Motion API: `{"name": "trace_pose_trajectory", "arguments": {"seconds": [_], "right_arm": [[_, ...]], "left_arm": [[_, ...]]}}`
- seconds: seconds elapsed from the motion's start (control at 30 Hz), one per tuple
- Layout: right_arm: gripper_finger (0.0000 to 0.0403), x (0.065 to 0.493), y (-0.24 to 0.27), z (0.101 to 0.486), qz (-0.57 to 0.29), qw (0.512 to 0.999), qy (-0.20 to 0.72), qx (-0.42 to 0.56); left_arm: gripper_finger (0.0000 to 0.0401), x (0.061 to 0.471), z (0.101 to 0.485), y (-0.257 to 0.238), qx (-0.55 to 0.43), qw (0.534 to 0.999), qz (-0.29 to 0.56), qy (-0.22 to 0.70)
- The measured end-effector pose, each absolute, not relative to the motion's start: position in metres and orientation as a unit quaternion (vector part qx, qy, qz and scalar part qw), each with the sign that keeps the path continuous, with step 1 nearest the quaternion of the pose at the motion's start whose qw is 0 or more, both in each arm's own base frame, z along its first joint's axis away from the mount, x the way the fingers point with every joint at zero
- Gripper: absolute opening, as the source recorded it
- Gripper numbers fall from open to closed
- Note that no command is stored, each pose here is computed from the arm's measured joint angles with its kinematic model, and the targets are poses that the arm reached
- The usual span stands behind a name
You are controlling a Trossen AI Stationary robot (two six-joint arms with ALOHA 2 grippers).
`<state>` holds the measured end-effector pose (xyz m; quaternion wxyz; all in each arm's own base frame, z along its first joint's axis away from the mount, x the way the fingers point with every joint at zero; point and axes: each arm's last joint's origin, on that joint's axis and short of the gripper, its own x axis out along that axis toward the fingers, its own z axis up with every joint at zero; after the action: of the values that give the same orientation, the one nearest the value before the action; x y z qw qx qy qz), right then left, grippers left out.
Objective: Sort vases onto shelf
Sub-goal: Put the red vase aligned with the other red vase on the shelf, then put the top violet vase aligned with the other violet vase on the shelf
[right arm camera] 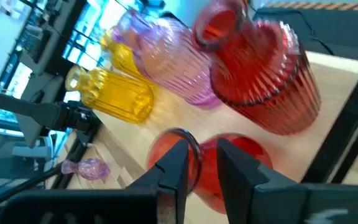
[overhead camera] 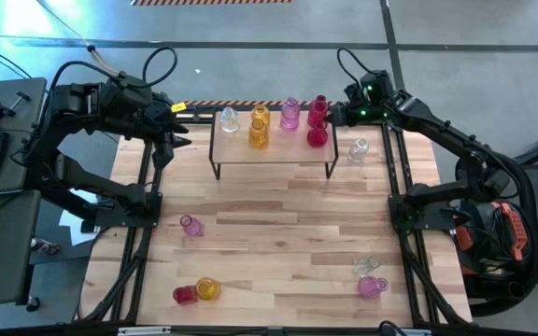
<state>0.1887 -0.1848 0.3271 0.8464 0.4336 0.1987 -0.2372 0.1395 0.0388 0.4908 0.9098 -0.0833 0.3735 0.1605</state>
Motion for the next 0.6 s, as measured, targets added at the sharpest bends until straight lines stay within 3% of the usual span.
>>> {"name": "trace_pose_trajectory", "arguments": {"seconds": [0.6], "right_arm": [[0.0064, 0.167, -0.165, 0.356, -0.226, 0.864, 0.145, 0.427]], "left_arm": [[0.014, 0.139, 0.49, 0.038, -0.097, 0.907, 0.165, 0.375]]}}
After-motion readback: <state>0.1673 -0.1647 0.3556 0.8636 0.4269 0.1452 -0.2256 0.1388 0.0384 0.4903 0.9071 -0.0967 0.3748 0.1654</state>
